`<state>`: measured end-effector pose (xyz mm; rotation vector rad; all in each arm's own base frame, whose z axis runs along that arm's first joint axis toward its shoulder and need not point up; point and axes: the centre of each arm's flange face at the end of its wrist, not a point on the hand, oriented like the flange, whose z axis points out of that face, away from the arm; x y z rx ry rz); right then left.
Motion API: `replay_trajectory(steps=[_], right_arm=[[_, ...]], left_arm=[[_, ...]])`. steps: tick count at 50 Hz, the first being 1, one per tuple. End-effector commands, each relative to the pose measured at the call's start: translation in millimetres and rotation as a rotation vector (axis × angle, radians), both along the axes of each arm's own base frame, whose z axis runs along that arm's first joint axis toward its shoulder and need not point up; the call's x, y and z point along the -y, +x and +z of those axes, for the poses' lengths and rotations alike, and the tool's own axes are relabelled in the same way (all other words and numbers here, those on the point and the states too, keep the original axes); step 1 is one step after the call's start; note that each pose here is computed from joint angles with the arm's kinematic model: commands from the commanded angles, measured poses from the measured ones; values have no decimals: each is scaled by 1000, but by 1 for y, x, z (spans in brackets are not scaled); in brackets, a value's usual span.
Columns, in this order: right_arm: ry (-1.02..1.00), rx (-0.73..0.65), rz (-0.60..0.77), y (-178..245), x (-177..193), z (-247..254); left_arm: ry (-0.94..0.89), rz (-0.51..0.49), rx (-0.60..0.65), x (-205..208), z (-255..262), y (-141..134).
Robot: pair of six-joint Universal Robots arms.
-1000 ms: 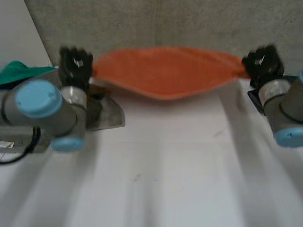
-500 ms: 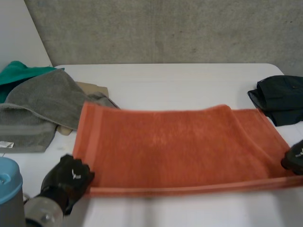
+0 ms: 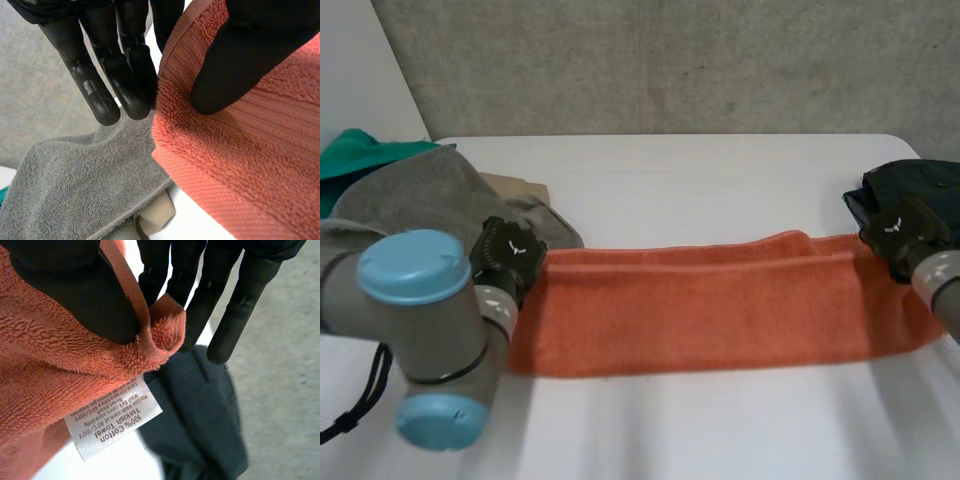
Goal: Fold the laundry.
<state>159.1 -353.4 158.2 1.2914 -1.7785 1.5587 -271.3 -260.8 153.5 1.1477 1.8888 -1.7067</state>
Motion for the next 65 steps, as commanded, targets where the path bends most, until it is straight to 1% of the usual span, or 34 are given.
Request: replay_trajectory(steps=[1,3,8,14,19,21,23,24,26,28,30,31,38,44,49,54,59,61,64,65], right_arm=[[-124,-5,3,15,39,-15],[-141,-3,11,19,45,-18],[-189,-3,15,29,63,-29],[-262,17,-74,31,75,-24],[-270,96,-106,28,69,-5],[-263,151,-113,24,59,10],[-257,184,-100,23,50,22],[-245,212,-75,24,40,33],[-215,232,-41,24,29,40],[-163,246,-12,17,18,45],[-121,240,-19,6,13,45],[-68,239,-36,-6,8,43],[112,258,-83,-36,-9,23],[140,219,-93,-48,-6,3],[142,178,-107,-56,5,-23],[136,177,-136,-69,16,-38],[124,179,-173,-81,23,-37],[108,183,-218,-96,26,-34],[98,184,-245,-108,28,-31],[91,168,-266,-116,29,-29]], left_arm=[[-41,65,2,38,-20,-13],[-56,83,-3,49,-23,-17],[-93,83,-17,63,-23,-25],[-190,85,-62,75,-12,-34],[-196,65,-58,66,-8,-38],[-194,56,-59,57,-2,-38],[-195,55,-62,51,4,-35],[-195,55,-65,48,7,-33],[-196,50,-74,39,16,-28],[-197,49,-76,33,21,-25],[-192,44,-77,23,24,-19],[-190,44,-78,20,25,-17],[-151,42,-121,-1,25,-8],[-128,37,-154,-6,22,-8],[-126,33,-153,-7,21,-9],[-128,33,-154,-7,21,-10],[-130,34,-156,-7,23,-9],[-132,33,-157,-8,23,-10],[-135,33,-159,-8,26,-9],[-137,33,-160,-9,26,-9]])
